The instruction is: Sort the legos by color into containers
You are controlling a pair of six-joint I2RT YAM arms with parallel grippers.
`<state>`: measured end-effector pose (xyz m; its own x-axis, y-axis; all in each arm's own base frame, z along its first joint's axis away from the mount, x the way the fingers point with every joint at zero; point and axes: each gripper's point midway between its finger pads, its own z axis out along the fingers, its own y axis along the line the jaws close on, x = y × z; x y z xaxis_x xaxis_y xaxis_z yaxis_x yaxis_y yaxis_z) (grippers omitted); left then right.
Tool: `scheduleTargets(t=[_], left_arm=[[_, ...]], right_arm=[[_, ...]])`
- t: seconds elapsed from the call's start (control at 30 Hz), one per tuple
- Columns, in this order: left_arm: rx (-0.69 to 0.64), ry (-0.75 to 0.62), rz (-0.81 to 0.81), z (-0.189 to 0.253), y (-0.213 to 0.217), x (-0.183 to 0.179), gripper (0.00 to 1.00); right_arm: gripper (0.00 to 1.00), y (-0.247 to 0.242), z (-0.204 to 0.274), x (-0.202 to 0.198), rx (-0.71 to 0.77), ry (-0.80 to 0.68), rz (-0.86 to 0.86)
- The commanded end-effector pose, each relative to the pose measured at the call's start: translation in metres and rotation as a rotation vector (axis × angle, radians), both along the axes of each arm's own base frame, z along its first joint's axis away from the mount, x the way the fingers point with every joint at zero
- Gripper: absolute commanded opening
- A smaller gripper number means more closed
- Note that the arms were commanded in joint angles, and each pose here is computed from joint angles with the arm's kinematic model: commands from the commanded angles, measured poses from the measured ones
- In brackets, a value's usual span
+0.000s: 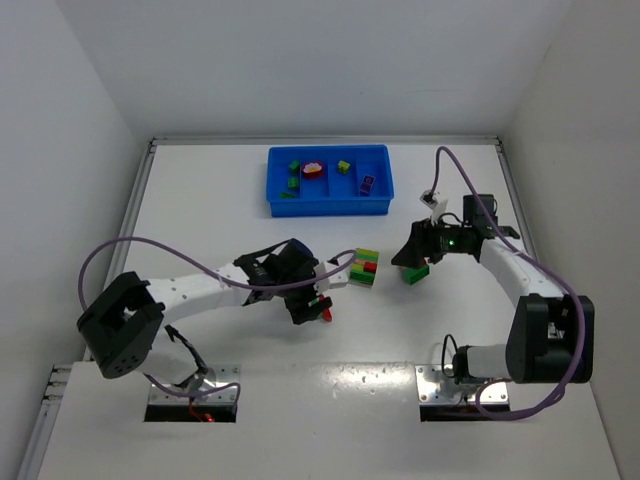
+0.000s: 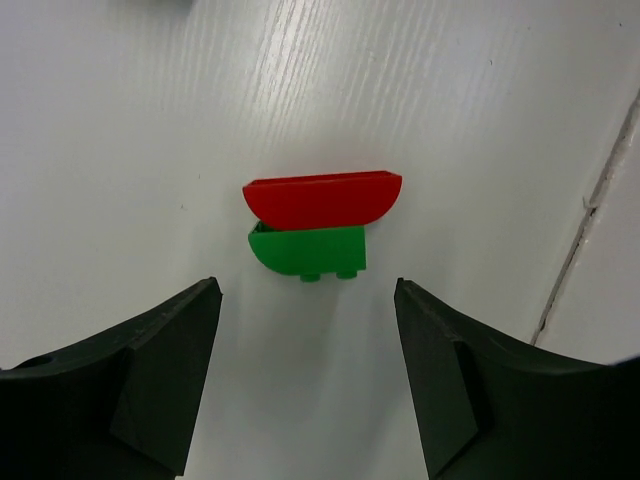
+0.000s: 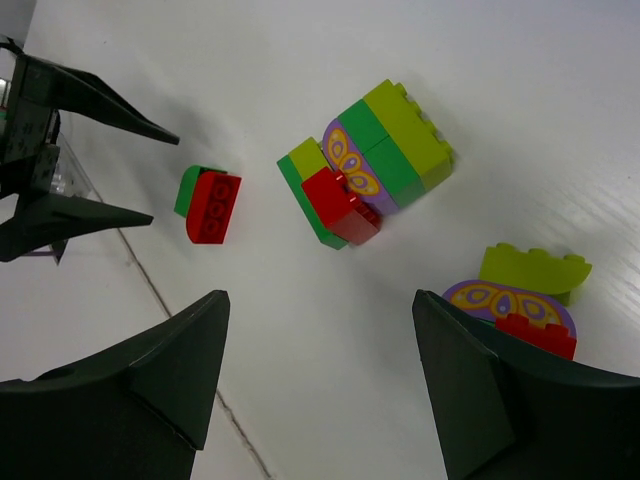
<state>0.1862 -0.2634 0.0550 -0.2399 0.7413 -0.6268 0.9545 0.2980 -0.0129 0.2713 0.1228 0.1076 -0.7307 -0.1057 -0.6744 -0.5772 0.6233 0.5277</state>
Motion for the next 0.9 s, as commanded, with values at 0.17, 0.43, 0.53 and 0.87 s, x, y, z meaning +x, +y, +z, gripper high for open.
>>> scheduleTargets(t=[0.17, 0.43, 0.53, 0.87], left_arm=[[-0.045, 0.028, -0.04, -0.011, -0.027, -0.001, 0.76], [-0.044, 0.022, -0.062, -0.019, -0.033, 0.003, 0.76], [-0.035, 0.03, -0.062, -0.025, -0.033, 0.003, 0.76], [-0.021, 0.049, -0.054, -0.035, -0.039, 0.008, 0.47]], right_arm=[[0.75, 0.0, -0.004, 0.003, 0.004, -0.032, 0.032], [0.75, 0.0, -0.007, 0.002, -0.001, -0.028, 0.041], [0.75, 0.0, -0.009, 0.001, -0.001, -0.019, 0.041], [0.75, 0.0, -0.009, 0.004, -0.001, -0.019, 0.041]])
